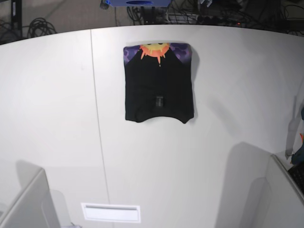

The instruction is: Fold the T-shirt properly

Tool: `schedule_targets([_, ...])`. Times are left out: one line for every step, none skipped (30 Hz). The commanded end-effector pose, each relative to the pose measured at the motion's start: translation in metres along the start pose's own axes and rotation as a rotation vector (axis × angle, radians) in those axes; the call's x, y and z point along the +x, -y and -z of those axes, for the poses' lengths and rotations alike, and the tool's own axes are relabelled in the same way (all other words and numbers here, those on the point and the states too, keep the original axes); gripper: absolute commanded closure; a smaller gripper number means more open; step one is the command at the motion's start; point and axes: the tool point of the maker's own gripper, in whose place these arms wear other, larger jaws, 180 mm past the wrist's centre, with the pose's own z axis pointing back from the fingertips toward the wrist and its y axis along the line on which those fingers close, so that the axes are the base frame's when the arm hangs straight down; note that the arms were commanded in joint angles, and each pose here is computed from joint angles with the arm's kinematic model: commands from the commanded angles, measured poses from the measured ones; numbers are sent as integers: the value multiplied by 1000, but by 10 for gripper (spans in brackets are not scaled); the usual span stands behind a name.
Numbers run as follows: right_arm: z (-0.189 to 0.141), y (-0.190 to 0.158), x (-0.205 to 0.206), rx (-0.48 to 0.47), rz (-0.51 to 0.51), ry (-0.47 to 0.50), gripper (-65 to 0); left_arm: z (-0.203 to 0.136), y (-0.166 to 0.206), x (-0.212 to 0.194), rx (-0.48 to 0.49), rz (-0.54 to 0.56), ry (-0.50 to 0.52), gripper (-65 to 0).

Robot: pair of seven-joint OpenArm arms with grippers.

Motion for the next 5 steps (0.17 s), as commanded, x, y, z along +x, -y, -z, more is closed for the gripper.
schedule_targets([-2, 1, -7, 1, 3, -9, 0, -2, -3, -2, 1, 3, -7, 0])
schedule_targets([-2, 3, -7, -1, 0, -10, 0, -1, -4, 2, 2, 4, -1, 0])
schedule_targets([-2, 4, -7, -2, 0, -9, 0, 0, -3, 5, 2, 0, 7, 0])
schedule_targets([-2, 4, -7, -2, 0, -9, 0, 0, -4, 8, 5, -6, 13, 0])
schedule_targets([-2, 5, -7, -4, -2, -8, 0, 0, -5, 10, 6, -9, 16, 0])
